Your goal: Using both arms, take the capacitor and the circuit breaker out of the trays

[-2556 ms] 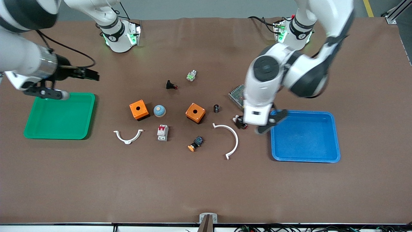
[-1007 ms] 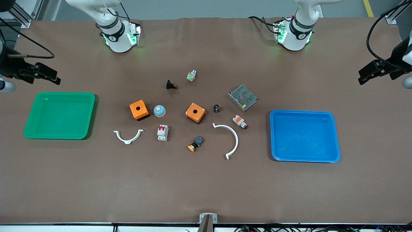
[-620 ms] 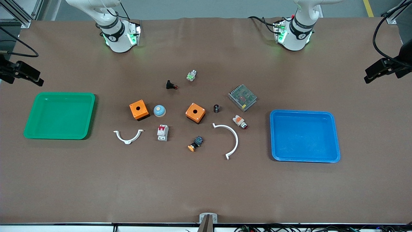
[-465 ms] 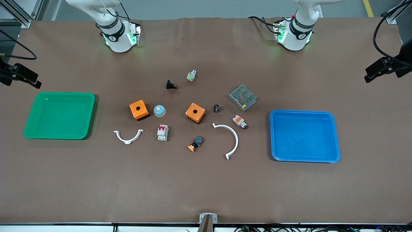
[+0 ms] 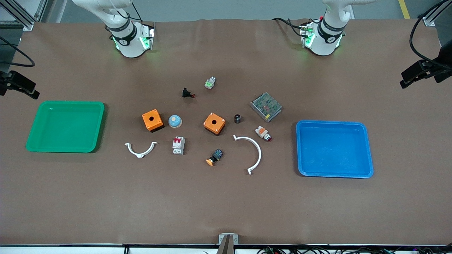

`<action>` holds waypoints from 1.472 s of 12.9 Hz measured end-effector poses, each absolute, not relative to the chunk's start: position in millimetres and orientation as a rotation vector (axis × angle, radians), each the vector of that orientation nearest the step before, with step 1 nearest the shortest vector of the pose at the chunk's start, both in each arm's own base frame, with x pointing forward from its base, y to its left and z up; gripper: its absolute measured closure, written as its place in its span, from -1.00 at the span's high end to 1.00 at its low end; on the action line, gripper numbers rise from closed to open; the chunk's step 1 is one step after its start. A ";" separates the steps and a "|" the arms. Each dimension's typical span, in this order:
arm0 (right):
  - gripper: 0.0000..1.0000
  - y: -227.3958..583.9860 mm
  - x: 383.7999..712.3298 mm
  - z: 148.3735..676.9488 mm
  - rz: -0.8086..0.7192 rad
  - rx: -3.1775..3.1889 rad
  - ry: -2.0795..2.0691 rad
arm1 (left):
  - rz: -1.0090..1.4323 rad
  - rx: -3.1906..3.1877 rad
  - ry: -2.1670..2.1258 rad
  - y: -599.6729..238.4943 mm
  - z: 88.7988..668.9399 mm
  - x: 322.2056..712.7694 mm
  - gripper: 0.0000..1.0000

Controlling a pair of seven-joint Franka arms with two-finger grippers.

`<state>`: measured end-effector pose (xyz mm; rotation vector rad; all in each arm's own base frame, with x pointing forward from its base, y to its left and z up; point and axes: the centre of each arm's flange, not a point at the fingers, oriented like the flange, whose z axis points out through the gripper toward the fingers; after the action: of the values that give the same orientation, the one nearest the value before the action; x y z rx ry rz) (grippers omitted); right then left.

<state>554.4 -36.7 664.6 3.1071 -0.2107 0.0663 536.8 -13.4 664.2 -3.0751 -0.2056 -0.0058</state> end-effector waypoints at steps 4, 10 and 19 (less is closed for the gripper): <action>1.00 -40.8 555.0 667.1 0.086 3.118 -0.225 | -0.004 -3.082 -0.199 -16.2 663.9 536.7 1.00; 1.00 -39.5 555.2 667.2 0.088 3.124 -0.223 | -0.003 -3.094 -0.198 -17.6 666.5 534.1 1.00; 1.00 -39.4 555.3 667.2 0.088 3.124 -0.223 | 0.002 -3.097 -0.112 -36.4 669.0 529.9 1.00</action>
<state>555.3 -39.4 667.2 3.1240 -0.2228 0.0880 529.9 -36.4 669.0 -3.0975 -0.1121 0.0016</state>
